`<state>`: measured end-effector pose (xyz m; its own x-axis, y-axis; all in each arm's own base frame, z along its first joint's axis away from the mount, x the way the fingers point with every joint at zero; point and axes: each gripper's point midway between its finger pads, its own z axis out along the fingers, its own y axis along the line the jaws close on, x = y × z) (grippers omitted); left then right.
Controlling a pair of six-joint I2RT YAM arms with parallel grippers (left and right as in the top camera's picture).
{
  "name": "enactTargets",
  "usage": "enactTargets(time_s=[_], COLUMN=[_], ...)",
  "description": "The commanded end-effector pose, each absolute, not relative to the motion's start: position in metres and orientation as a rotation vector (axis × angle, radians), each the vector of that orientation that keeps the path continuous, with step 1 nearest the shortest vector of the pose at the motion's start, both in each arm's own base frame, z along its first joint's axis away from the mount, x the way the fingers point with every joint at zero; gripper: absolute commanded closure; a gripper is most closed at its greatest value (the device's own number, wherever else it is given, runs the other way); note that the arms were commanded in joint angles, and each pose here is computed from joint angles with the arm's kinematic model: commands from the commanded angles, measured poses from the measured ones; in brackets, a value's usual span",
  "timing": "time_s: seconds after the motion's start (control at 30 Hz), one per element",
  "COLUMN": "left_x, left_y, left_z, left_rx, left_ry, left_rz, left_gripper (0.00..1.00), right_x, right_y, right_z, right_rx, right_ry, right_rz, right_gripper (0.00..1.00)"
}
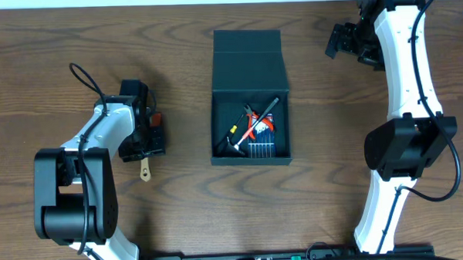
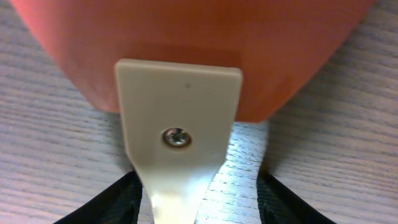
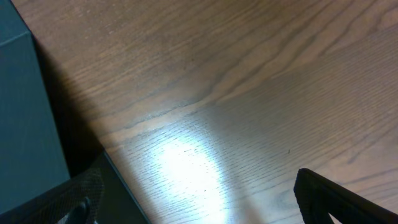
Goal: Pack container
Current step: 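Close the left gripper on the scraper handle and lift it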
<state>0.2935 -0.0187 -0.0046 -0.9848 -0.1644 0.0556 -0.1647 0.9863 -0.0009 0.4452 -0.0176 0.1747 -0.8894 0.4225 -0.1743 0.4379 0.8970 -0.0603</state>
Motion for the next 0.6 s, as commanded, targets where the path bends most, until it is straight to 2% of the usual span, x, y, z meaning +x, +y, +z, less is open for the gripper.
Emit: enactTargets(time_s=[0.0, 0.17, 0.27, 0.4, 0.5, 0.57], left_x=[0.2861, 0.2867, 0.2868, 0.2867, 0.2874, 0.289], left_y=[-0.0107, -0.0108, -0.0108, -0.0108, -0.0109, -0.011], left_z=[-0.0099, -0.0099, -0.0099, -0.0099, -0.0096, -0.0086], left_rx=[0.329, 0.388, 0.388, 0.403, 0.455, 0.501], left_ry=[-3.043, -3.04, -3.04, -3.038, -3.033, -3.03], left_rz=[-0.054, -0.055, -0.055, -0.055, -0.056, -0.057], left_gripper=[0.46, 0.66, 0.75, 0.81, 0.93, 0.94], right_x=[0.4474, 0.4474, 0.4473, 0.4474, 0.4473, 0.4473], right_y=[-0.0179, -0.0179, -0.0179, -0.0179, -0.0179, -0.0179], right_z=[0.1817, 0.1817, 0.1816, 0.1817, 0.1816, 0.1816], right_rx=[0.646, 0.646, 0.646, 0.646, 0.646, 0.646], right_ry=[2.886, 2.886, 2.886, 2.886, 2.886, 2.886], right_rz=[-0.154, -0.154, -0.154, -0.154, -0.154, -0.154], right_gripper=[0.01, 0.01, 0.01, 0.01, 0.01, 0.01])
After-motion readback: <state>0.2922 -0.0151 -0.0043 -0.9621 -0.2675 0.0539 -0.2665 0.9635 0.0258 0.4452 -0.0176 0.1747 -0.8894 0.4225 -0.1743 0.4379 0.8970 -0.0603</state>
